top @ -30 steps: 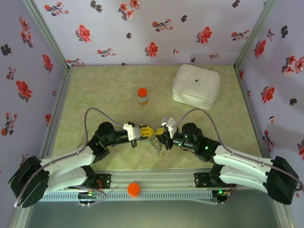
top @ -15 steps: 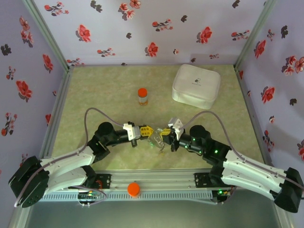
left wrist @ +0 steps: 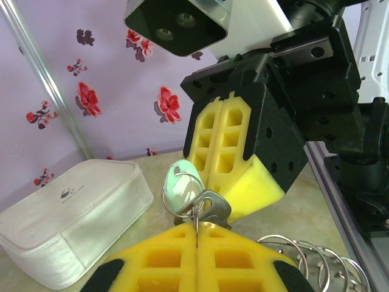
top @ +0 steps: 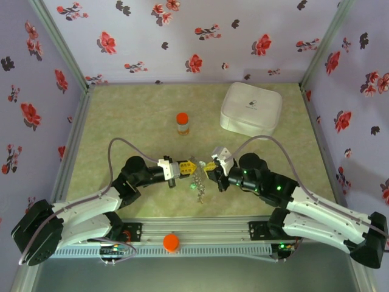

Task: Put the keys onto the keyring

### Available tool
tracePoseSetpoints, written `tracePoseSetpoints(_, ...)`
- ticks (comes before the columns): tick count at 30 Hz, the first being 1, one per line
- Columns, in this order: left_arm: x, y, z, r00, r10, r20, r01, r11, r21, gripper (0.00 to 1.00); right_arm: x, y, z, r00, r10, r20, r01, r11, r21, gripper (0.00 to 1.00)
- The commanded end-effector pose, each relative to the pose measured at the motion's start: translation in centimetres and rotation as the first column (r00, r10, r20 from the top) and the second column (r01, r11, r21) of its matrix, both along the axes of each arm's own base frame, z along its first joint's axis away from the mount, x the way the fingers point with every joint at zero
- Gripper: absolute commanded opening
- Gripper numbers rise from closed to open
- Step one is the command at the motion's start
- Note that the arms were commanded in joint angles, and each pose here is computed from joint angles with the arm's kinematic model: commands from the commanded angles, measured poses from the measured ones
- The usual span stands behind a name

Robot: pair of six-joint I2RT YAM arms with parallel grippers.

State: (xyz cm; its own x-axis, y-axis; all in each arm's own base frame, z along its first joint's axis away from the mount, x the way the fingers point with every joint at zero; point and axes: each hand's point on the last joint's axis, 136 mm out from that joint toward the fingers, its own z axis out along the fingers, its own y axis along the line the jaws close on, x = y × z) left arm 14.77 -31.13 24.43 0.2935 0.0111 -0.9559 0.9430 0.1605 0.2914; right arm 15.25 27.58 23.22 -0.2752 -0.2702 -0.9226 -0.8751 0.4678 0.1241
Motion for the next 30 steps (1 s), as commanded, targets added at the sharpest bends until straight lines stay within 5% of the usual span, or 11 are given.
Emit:
tracePoseSetpoints(1, 0.1, -0.1, 0.1, 1.0, 0.003, 0.03, -0.003, 1.0, 0.005, 0.0, 0.6, 0.4, 4.3, 0.995, -0.028, 0.099, 0.021, 0.997, 0.069, 0.0)
tracePoseSetpoints(18, 0.2, 0.1, 1.2, 0.999, 0.02, 0.038, -0.018, 0.999, -0.034, 0.0, 0.2, 0.3, -0.3, 0.997, 0.002, 0.083, -0.001, 1.0, -0.013, 0.01)
tracePoseSetpoints(23, 0.1, 0.2, 1.5, 0.999, 0.017, 0.042, -0.015, 0.999, -0.043, 0.0, -0.3, 0.8, -1.2, 0.996, 0.039, 0.077, -0.039, 0.999, 0.006, 0.25)
tracePoseSetpoints(30, 0.0, 0.3, 1.7, 0.999, 0.014, 0.045, -0.012, 0.999, -0.048, 0.0, -0.4, 0.2, -3.2, 0.995, 0.038, 0.091, -0.036, 0.999, -0.024, 0.43)
